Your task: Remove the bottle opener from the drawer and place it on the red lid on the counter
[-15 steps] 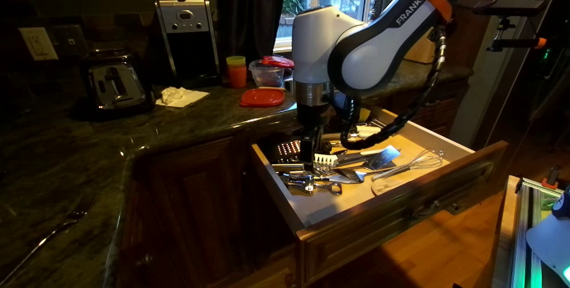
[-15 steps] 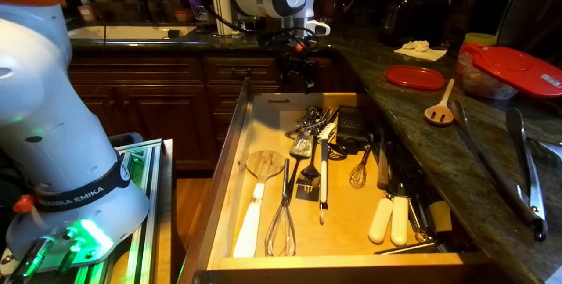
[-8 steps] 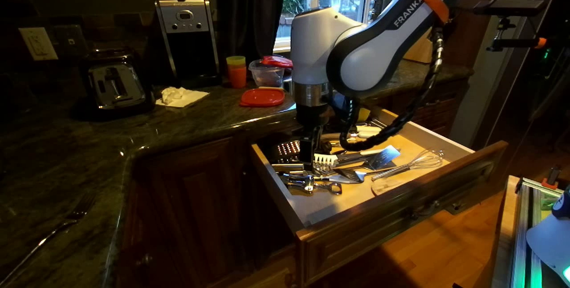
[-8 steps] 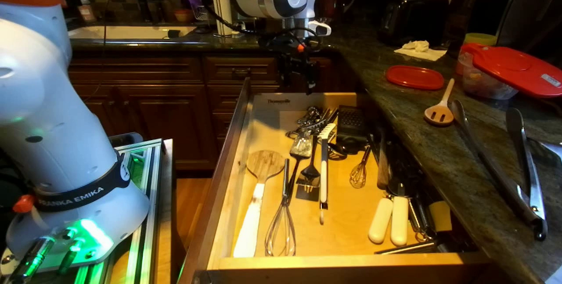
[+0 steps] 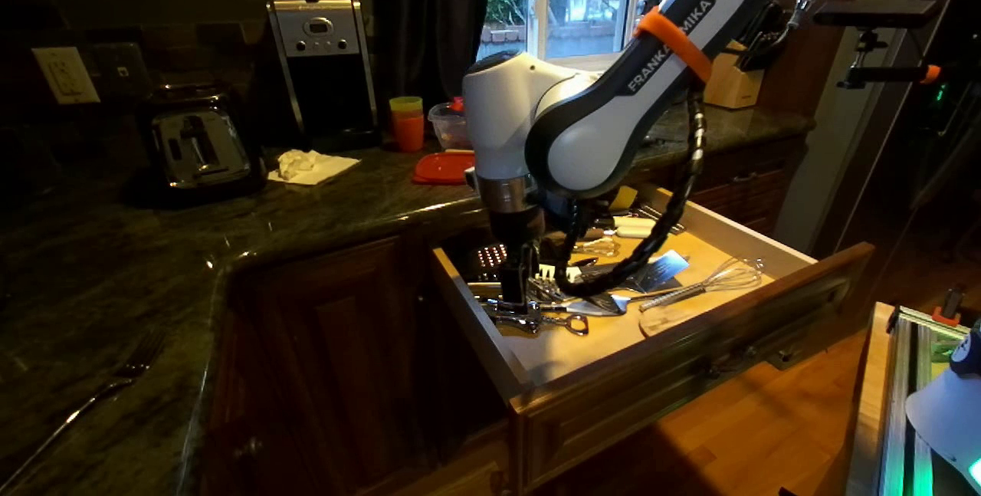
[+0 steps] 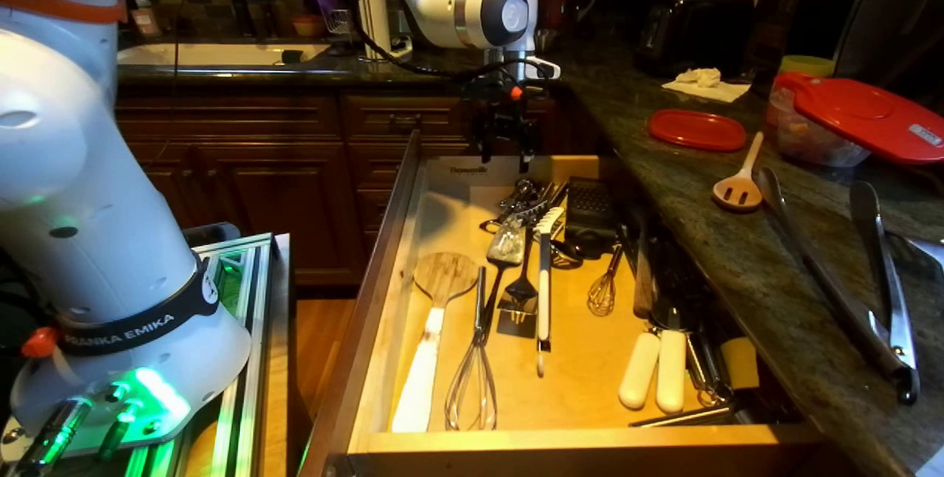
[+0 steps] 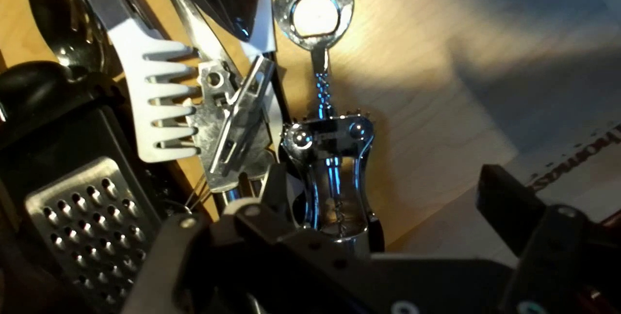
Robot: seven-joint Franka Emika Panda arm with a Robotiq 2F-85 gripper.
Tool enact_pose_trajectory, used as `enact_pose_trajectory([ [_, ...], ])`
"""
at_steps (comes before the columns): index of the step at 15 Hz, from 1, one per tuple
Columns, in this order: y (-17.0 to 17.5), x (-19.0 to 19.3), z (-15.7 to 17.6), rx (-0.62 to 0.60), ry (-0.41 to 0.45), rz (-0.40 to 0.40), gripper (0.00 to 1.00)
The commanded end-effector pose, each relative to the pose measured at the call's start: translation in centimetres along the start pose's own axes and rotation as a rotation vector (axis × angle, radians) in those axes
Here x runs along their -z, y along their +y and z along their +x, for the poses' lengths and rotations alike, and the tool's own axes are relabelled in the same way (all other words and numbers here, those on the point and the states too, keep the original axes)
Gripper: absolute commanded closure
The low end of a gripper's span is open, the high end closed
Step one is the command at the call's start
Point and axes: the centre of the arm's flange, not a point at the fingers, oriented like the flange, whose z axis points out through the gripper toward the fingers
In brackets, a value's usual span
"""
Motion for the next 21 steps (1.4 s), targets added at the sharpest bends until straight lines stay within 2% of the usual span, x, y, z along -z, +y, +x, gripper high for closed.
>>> enact_pose_trajectory([
  [1,-0.7,-1.9,2.4,0.006,-0.044,-0.026,0.00],
  [7,0.0,-5.1,3.7,0.024,-0.074,-0.070,0.00],
  [12,0.3,-6.2,4.6,0.042,-0.079,-0.092,0.15],
  [13,0.2,-6.3,4.8,0.046,-0.078,-0.091,0.14],
  [14,0.1,-6.4,4.9,0.046,-0.080,-0.091,0.20],
  [15,0.0,-6.5,5.1,0.048,-0.081,-0.092,0.17],
  [21,-0.1,-6.8,5.2,0.051,-0.100,-0.080,0.26],
])
